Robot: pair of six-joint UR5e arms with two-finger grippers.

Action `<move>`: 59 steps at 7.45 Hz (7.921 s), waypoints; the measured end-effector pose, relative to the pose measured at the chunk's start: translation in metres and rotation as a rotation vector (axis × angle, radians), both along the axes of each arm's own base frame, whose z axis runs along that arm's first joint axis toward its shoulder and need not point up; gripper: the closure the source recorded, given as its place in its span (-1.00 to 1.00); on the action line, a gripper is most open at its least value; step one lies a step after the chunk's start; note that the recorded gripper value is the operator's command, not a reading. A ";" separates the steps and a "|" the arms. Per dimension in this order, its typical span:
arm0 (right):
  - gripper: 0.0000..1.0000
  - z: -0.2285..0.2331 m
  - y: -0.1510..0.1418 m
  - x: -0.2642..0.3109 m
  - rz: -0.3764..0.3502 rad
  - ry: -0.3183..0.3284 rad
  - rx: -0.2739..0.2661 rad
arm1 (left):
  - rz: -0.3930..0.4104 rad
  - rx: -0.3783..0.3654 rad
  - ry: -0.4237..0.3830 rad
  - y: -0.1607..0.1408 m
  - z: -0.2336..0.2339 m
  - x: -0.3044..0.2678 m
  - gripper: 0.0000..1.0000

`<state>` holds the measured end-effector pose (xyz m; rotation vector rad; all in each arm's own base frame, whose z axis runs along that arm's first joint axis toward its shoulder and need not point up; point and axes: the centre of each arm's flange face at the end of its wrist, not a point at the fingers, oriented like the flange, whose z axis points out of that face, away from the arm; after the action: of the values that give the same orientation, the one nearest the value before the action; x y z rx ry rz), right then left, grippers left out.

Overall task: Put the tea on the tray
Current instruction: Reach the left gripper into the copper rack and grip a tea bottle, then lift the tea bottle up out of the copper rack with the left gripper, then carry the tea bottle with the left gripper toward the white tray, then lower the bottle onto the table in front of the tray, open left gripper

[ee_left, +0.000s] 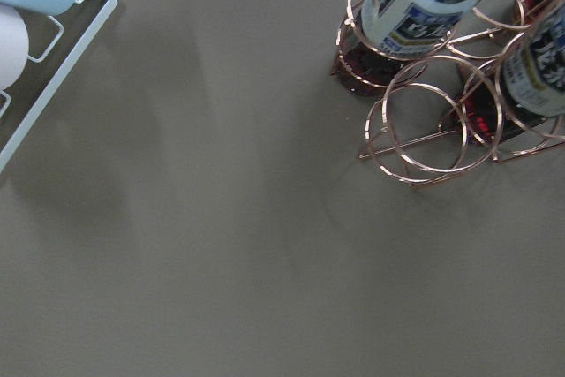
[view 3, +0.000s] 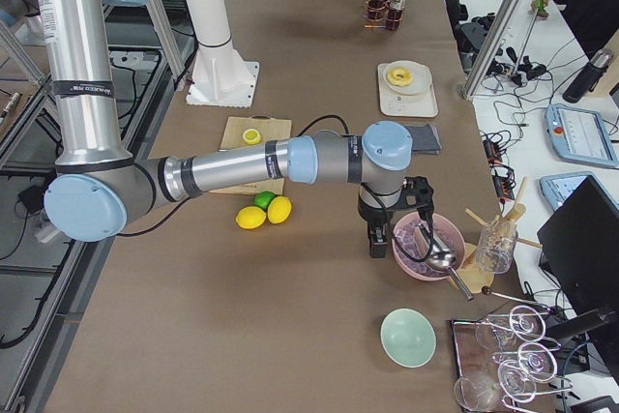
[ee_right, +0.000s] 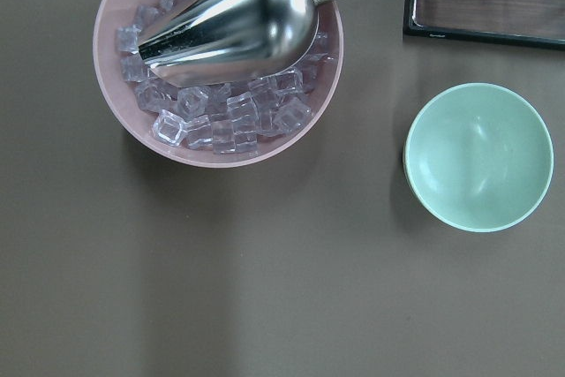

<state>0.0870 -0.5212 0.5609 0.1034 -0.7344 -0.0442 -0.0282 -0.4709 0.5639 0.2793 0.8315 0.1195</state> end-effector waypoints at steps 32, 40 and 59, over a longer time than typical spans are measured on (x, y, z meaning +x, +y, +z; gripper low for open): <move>-1.00 0.037 0.023 -0.002 0.003 0.004 -0.029 | -0.246 0.002 -0.018 -0.102 -0.193 0.100 1.00; -1.00 0.043 0.029 -0.002 0.002 0.001 -0.041 | -0.245 -0.053 0.043 -0.012 -0.264 0.115 1.00; -1.00 0.049 0.032 -0.003 0.004 -0.001 -0.056 | -0.394 -0.176 -0.004 0.105 -0.508 0.535 1.00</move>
<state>0.0843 -0.4895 0.6096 0.0518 -0.7361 -0.0194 0.5065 -0.3656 0.0560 0.2721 0.7638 -0.3200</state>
